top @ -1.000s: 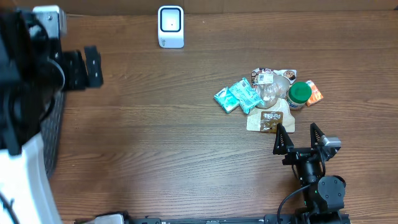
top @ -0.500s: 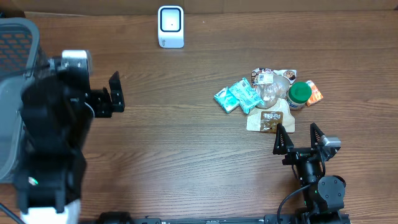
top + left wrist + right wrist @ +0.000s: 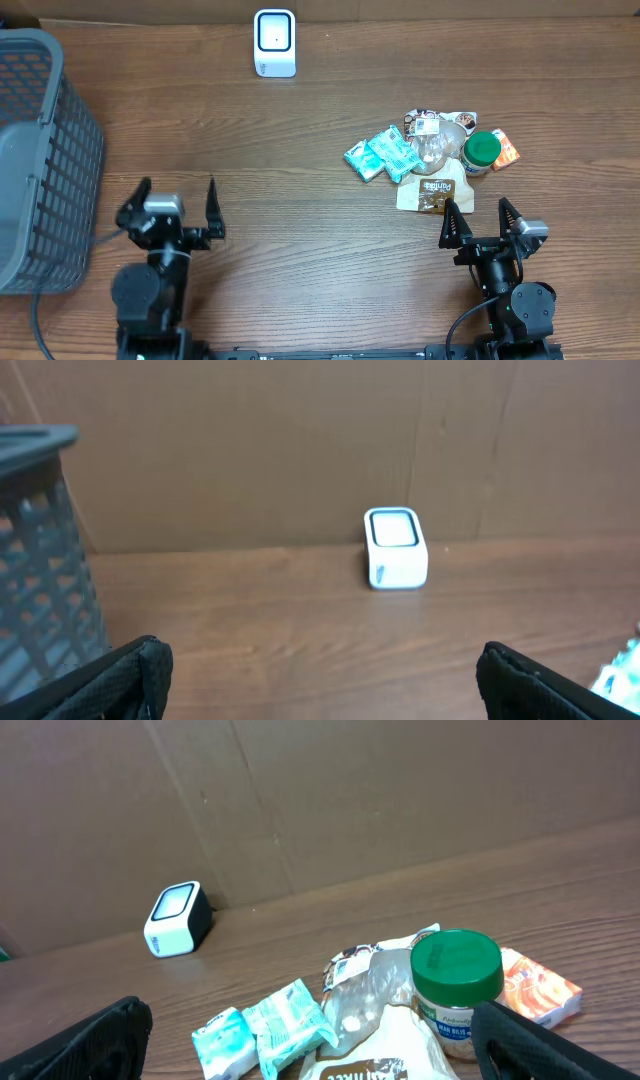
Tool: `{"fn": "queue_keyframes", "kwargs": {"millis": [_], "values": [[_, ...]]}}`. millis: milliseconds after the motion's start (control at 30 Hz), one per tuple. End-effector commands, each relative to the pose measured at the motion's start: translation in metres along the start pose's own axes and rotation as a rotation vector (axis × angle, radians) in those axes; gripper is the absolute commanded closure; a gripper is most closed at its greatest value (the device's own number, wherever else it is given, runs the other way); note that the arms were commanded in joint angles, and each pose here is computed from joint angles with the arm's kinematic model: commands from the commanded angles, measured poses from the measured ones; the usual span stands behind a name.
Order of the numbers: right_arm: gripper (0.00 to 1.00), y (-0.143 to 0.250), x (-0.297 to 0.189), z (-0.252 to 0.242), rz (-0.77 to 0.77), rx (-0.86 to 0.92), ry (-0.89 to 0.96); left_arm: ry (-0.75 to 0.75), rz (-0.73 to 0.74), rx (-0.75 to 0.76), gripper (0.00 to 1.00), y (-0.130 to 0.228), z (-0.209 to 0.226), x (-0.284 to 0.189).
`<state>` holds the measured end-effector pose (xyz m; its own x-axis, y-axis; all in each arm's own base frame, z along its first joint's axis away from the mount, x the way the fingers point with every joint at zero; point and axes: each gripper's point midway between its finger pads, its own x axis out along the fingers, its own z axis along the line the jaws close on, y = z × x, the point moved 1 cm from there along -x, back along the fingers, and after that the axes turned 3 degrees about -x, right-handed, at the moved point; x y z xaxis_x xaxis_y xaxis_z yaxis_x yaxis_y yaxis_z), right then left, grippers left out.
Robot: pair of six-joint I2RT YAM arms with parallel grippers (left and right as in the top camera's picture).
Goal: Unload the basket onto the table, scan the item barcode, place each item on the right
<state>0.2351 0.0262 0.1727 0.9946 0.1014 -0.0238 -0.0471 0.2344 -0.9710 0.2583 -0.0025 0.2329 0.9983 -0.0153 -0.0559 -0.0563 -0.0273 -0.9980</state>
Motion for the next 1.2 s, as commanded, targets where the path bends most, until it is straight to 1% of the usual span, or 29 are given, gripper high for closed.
{"fn": "queue_keyframes", "kwargs": {"millis": [0, 300, 467, 533, 633, 1167], "values": [[0.0, 0.002, 0.0, 0.0, -0.003, -0.015, -0.006, 0.007, -0.018, 0.048, 0.0, 0.016, -0.001, -0.006], [0.0, 0.002, 0.0, 0.0, -0.003, -0.015, -0.005, 0.007, -0.046, 0.082, 0.0, 0.052, -0.001, -0.013], [0.0, 0.002, 0.0, 0.0, -0.003, -0.015, -0.006, 0.012, -0.059, 0.081, 0.01, 0.058, -0.001, -0.017], [0.0, 0.002, 0.0, 0.0, -0.003, -0.015, -0.005, 0.013, -0.043, 0.081, 0.0, 0.063, -0.001, -0.018], [0.0, 0.002, 0.0, 0.0, -0.003, -0.015, -0.006, 0.011, 0.022, 0.079, 0.01, 0.078, 0.0, -0.018], [0.0, 0.002, 0.0, 0.0, -0.003, -0.015, -0.006, 0.011, 0.02, 0.08, 0.0, 0.077, 0.0, -0.018]]}}
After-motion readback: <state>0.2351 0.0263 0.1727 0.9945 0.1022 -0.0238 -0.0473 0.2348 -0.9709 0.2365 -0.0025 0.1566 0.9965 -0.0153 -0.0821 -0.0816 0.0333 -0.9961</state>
